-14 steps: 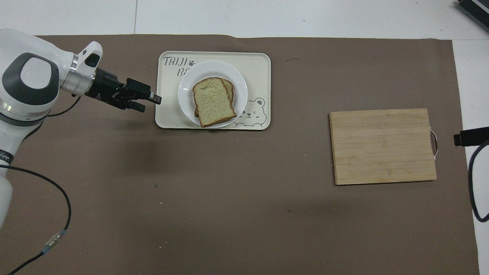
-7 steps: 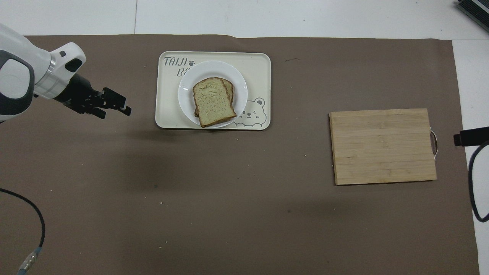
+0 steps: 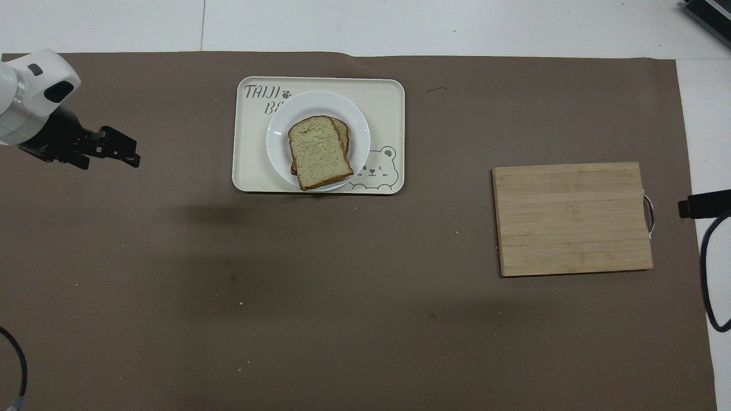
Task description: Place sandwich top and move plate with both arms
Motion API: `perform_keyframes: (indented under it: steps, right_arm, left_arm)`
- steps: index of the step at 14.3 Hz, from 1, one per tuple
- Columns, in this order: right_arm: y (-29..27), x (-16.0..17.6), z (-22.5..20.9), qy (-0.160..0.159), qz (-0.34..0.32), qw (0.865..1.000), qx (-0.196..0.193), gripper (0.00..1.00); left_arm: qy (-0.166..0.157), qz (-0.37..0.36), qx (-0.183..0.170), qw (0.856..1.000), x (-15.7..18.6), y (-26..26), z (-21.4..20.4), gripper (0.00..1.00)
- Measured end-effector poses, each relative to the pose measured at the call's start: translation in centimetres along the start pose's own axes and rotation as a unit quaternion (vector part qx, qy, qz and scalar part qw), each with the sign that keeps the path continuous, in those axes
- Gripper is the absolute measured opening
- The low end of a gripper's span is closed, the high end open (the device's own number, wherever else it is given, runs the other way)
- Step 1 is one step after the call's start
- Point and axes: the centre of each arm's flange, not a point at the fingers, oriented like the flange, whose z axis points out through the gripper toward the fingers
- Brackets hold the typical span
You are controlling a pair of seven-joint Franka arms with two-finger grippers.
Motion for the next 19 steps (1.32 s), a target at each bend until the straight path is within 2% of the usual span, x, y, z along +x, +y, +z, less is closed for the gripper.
perform_keyframes:
  steps: [3, 7, 11, 15, 19]
  right_arm:
    - [0.0, 0.0, 0.0, 0.000, 0.000, 1.000, 0.000, 1.00]
    - [0.0, 0.0, 0.0, 0.000, 0.000, 1.000, 0.000, 1.00]
    - [0.0, 0.0, 0.0, 0.000, 0.000, 1.000, 0.000, 1.00]
    - [0.0, 0.0, 0.0, 0.000, 0.000, 1.000, 0.000, 1.00]
    - [0.0, 0.0, 0.0, 0.000, 0.000, 1.000, 0.000, 1.00]
  left_arm:
    - [0.033, -0.016, 0.026, 0.999, -1.7, 0.6, -4.2, 1.00]
    - [0.059, -0.013, 0.029, 0.998, -6.3, 1.8, -10.5, 1.00]
    - [0.039, 0.004, 0.046, 0.998, -9.8, 2.7, -13.2, 1.00]
    - [0.036, 0.009, 0.047, 0.998, -9.9, 2.9, -13.0, 1.00]
    - [0.018, 0.005, 0.047, 0.999, -10.2, 2.4, -12.7, 1.00]
